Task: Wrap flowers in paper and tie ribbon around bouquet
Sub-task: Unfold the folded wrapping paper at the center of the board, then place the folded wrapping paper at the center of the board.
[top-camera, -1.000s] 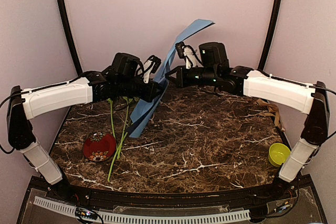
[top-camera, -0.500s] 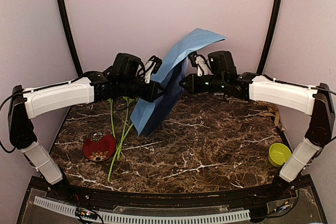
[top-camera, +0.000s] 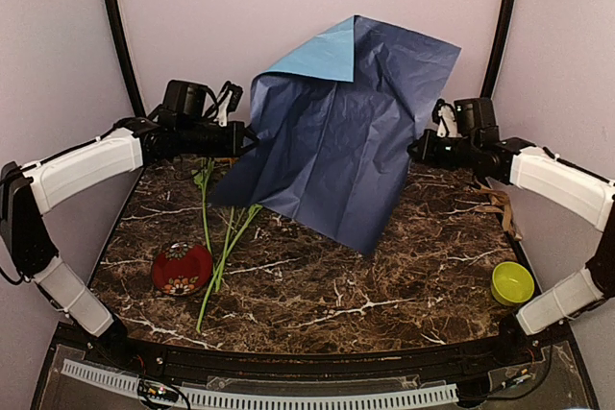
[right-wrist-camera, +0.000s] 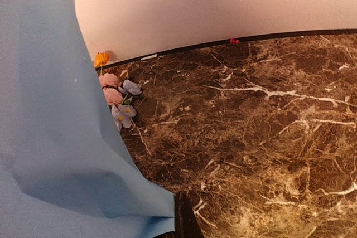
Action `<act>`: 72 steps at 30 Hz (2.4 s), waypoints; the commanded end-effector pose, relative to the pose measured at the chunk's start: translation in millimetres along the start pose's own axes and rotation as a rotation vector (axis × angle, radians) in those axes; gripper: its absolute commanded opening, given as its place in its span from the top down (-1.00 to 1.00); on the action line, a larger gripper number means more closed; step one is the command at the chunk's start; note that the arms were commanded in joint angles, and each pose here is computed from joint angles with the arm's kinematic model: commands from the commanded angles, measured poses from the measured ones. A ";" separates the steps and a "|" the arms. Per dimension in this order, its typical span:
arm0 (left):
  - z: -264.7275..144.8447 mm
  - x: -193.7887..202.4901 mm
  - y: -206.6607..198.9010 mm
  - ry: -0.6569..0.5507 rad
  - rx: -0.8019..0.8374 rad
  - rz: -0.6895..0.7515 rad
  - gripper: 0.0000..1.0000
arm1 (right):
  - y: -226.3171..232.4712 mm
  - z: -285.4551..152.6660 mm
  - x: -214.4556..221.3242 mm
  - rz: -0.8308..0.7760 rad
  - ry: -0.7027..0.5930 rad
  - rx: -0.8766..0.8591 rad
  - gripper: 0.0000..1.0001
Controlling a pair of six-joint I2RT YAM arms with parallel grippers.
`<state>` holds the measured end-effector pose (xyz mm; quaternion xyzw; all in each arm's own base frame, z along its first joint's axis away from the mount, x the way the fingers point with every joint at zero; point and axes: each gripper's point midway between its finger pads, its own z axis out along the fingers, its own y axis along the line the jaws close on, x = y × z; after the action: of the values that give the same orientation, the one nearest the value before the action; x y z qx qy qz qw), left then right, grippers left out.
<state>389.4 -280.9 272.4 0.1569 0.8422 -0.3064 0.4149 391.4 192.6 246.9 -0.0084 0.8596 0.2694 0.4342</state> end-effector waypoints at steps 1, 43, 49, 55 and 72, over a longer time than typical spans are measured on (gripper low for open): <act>-10.6 2.1 5.6 0.053 -0.001 -0.003 1.00 | -12.6 -14.6 23.6 0.044 0.099 -0.019 1.00; 187.7 53.4 91.9 0.383 -0.118 0.373 1.00 | -134.6 -76.9 205.4 0.466 0.361 0.352 1.00; 195.3 46.2 110.7 0.358 -0.219 0.384 0.65 | -147.1 -97.3 189.5 0.503 0.242 0.450 0.23; 182.2 4.0 123.5 0.288 -0.319 0.449 -0.31 | -164.4 -158.1 123.7 0.476 -0.069 0.655 -0.38; 80.3 33.2 73.3 0.446 -0.321 0.414 -0.30 | -145.6 -39.2 20.1 -0.006 0.125 0.526 -0.56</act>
<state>536.2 -265.0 168.3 0.3006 0.8891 -0.0037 0.3452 352.7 47.0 211.5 0.1550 0.8927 0.0696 0.4173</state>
